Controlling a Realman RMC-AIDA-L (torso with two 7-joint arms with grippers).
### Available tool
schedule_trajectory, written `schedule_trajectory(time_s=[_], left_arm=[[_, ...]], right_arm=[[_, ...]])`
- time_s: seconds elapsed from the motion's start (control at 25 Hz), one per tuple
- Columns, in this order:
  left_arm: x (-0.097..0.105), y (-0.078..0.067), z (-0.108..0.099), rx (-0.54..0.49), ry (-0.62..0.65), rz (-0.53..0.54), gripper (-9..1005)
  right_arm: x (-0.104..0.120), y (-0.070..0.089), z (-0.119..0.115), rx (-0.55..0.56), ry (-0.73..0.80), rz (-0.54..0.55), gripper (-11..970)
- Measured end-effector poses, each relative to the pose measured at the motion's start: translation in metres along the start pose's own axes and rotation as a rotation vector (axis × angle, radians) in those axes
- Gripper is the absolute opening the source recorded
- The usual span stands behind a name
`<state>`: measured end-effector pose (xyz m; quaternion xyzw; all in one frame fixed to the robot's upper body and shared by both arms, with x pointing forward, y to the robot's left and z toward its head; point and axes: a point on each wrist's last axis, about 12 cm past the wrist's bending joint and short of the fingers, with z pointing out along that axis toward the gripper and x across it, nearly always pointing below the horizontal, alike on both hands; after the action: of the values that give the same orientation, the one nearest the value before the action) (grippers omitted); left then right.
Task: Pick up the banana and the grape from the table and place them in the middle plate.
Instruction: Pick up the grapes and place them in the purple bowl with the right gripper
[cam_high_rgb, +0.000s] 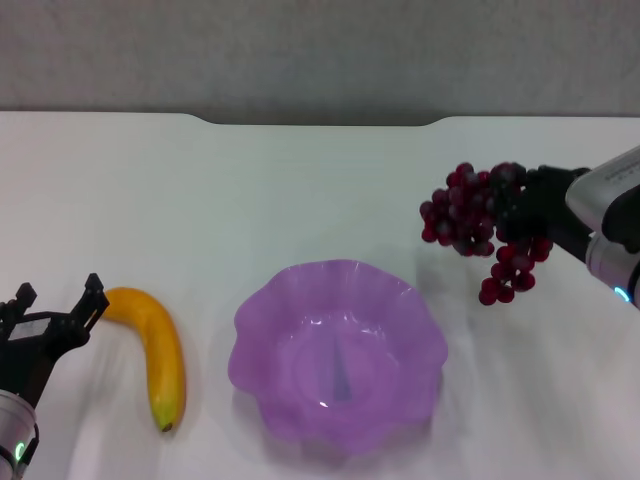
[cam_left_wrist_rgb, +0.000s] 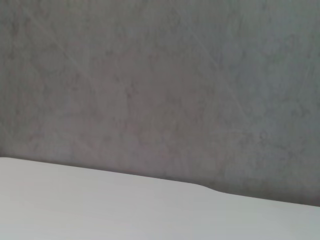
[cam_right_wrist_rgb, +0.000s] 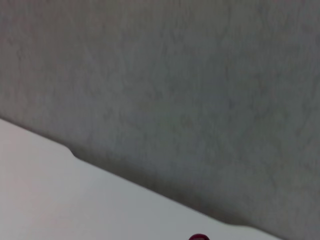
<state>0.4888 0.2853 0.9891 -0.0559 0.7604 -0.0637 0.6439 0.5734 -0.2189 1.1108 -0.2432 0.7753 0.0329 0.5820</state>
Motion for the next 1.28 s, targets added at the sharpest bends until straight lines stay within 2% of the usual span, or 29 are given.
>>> schedule_trajectory(time_s=[0.16,0.44,0.68,0.8,0.96,1.28], left_arm=[[0.0,0.0,0.0,-0.001,0.001,0.0,918],[0.0,0.0,0.0,0.0,0.0,0.001,919],[-0.001,-0.001,0.001,0.002,-0.002,0.001,919],[-0.001,-0.001,0.001,0.004,-0.003,0.002,919],[-0.001,-0.001,0.002,0.005,-0.003,0.003,919],[-0.001,0.0,0.002,0.003,-0.002,0.006,919]], right_arm=[[-0.014,0.003,-0.003,-0.011,-0.041,-0.019,193],[-0.044,0.022,-0.002,-0.1,-0.103,-0.068,191],[-0.062,0.055,0.003,-0.213,-0.143,-0.11,189],[-0.062,0.071,0.002,-0.262,-0.144,-0.134,187],[-0.058,0.084,0.001,-0.297,-0.136,-0.153,187],[-0.043,0.097,0.002,-0.339,-0.095,-0.171,187]])
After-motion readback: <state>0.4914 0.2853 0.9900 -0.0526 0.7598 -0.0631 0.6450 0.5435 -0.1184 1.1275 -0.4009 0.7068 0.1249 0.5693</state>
